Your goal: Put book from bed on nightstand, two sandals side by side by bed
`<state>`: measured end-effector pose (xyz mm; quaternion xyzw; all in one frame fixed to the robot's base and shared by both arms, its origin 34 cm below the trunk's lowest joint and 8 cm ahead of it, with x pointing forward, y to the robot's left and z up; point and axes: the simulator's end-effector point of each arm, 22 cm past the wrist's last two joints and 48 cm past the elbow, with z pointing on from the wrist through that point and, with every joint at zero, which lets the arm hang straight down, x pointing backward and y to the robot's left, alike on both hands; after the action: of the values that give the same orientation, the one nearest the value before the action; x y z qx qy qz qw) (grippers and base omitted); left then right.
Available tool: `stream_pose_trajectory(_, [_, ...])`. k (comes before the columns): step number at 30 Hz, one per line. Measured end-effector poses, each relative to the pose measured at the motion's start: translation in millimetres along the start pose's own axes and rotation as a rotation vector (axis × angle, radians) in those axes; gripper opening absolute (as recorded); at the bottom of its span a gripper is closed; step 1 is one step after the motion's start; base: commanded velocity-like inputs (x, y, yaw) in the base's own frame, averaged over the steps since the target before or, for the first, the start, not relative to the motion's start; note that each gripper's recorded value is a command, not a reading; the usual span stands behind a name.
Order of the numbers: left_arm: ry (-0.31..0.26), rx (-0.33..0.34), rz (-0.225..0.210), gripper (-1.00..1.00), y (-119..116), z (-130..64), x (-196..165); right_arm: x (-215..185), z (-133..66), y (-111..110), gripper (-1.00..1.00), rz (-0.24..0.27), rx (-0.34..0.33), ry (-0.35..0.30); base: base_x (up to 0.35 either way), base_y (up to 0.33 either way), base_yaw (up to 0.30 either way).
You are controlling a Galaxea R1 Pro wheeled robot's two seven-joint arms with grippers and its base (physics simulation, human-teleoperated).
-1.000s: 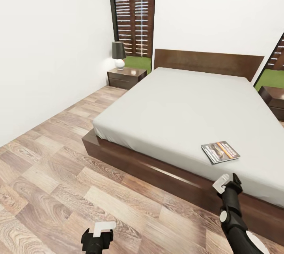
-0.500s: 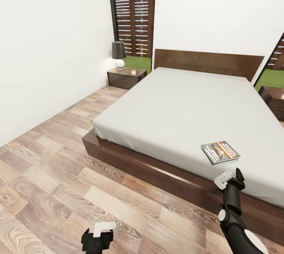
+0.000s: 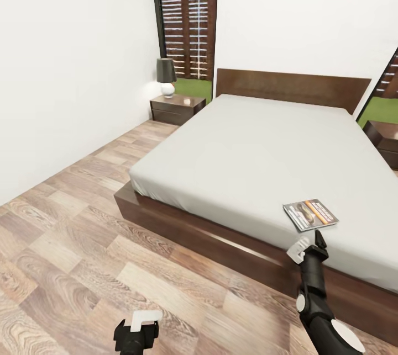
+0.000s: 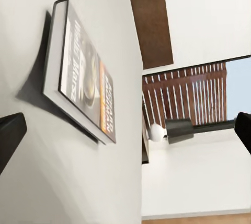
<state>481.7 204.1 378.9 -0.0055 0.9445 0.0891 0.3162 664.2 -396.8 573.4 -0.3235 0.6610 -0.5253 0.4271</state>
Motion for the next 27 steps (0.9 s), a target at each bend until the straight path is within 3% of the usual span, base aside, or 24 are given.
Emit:
stream_pose_trajectory(9, [0.000,0.000,0.002,1.00,-0.3,0.0,0.0,-0.7,-0.2,3.2,1.00,-0.007,-0.011,-0.005,0.212,-0.007,0.000])
stream_pose_trajectory(13, [0.000,0.001,0.003,1.00,-1.2,-0.3,0.0,4.9,-4.5,18.1,1.00,-0.018,-0.047,0.006,0.184,-0.120,0.000])
stream_pose_trajectory(27, [-0.002,0.002,0.005,1.00,-3.5,8.1,9.2,11.8,-7.4,36.4,1.00,-0.024,-0.061,0.011,0.022,-0.015,0.000])
